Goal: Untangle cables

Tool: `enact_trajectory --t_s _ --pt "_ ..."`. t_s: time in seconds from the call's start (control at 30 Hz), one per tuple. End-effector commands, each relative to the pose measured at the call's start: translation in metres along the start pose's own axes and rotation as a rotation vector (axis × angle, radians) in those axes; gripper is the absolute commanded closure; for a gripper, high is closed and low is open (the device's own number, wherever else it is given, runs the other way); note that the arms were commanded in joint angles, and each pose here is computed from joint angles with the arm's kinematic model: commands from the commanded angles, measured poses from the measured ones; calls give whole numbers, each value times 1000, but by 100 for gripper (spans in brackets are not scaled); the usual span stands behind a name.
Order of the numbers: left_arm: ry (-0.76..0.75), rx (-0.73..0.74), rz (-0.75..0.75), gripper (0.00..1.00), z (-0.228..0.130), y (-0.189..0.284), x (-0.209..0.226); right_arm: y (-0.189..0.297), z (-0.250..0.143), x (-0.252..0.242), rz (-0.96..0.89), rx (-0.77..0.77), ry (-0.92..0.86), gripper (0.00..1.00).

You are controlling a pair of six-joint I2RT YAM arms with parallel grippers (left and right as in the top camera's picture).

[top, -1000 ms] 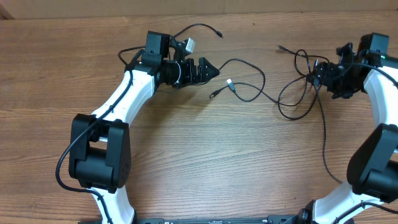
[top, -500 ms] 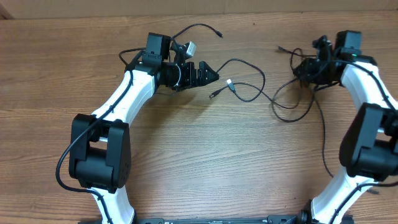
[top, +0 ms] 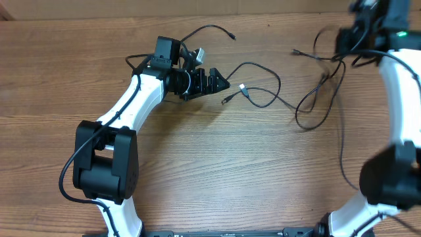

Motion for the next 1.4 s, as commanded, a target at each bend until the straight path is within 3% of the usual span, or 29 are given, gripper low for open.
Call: enact_trajectory --t_s 0.0,0.13,0.37,0.5,0.77,0.93,1.17,1.37 --pt "-37 3 -60 0 3 -1 -13 97 45 26 20 -227 45 96" --pt "-66 17 -160 0 0 -3 -30 153 59 34 -8 -330 57 96" --pt "-119 46 -198 0 -6 -15 -48 253 77 36 -123 -580 52 96" --pt "-133 58 -205 0 -9 -20 -55 285 66 41 -117 -608 58 96" --pt "-168 52 -235 0 -8 -25 -65 277 42 41 -95 -489 58 96" --pt "-275 14 -335 0 -2 -25 -83 266 41 42 -83 -451 58 96" --pt "-379 -38 -363 0 7 -32 -100 248 38 48 -18 -385 66 96" --pt "-513 -136 -390 0 24 -34 -119 232 20 68 159 -250 79 96"
Point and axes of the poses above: each gripper's point midway between its finger pads, its own y axis back along the fingers, its own x axis along the line the jaws close on, z = x × y, the point moved 4 cm from there along y, back along the fingers, and after that the axes turned 15 degrees about -y, right-handed, at the moved point
